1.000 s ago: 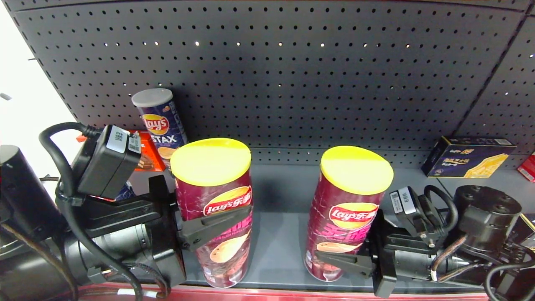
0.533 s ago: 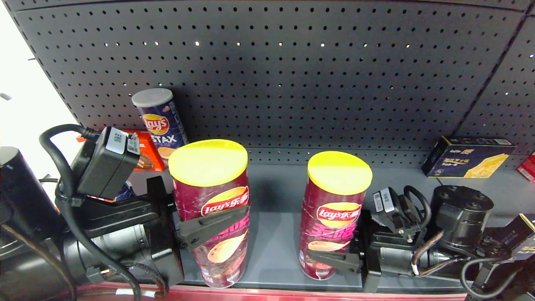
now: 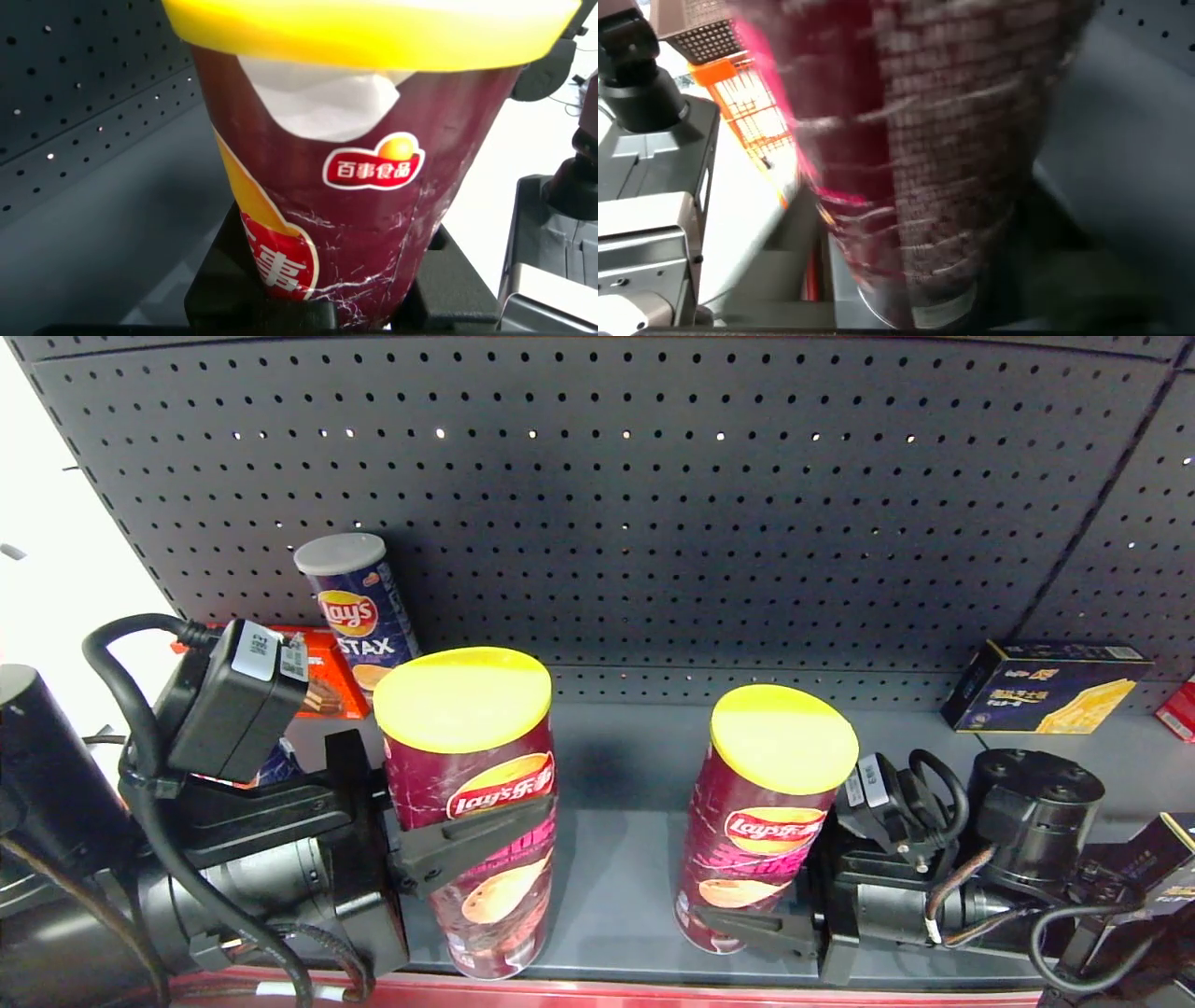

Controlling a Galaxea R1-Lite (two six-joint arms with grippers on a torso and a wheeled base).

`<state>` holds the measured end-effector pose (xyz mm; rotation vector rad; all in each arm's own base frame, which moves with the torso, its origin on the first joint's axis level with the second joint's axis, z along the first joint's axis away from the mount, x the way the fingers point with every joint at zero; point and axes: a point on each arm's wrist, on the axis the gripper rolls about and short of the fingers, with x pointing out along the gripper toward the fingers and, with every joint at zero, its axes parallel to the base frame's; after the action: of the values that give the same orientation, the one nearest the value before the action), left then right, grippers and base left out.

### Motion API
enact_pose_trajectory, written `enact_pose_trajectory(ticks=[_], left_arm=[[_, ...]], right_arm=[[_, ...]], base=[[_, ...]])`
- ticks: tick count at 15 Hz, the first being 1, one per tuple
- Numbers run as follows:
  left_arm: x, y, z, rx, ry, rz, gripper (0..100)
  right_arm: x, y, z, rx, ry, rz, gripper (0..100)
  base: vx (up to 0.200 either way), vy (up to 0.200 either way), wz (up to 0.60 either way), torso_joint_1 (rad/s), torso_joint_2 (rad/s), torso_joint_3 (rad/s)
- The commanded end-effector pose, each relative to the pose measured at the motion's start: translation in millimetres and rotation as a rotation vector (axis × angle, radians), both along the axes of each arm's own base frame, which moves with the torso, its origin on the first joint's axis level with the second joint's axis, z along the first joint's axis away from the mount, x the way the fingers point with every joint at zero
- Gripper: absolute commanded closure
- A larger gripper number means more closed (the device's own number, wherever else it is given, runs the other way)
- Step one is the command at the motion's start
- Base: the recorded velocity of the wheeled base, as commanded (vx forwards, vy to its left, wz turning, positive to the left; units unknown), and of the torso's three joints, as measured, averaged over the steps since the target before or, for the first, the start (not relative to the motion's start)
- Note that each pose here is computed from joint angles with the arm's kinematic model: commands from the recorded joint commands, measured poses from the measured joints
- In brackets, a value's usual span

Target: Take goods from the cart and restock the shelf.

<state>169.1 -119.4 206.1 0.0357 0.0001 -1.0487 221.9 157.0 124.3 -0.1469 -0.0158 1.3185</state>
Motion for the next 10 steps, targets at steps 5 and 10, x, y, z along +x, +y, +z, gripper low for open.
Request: enact_pose_trajectory(ticks=[5,10], left_arm=[[-0.1,0.0,0.2,-0.001,-0.001,-0.001,100],[-0.3,-0.3,0.2,-0.001,-0.001,-0.002,100]], right_arm=[[-11.6,-20.1,11.1,0.013,-0.035,-0.043,0],[-58.6,-71.3,42.9,0.079,-0.158,-0.168,0]], base=[[0.000,0.000,0.00,0.000,0.00,0.000],[0.000,0.000,0.00,0.000,0.00,0.000]])
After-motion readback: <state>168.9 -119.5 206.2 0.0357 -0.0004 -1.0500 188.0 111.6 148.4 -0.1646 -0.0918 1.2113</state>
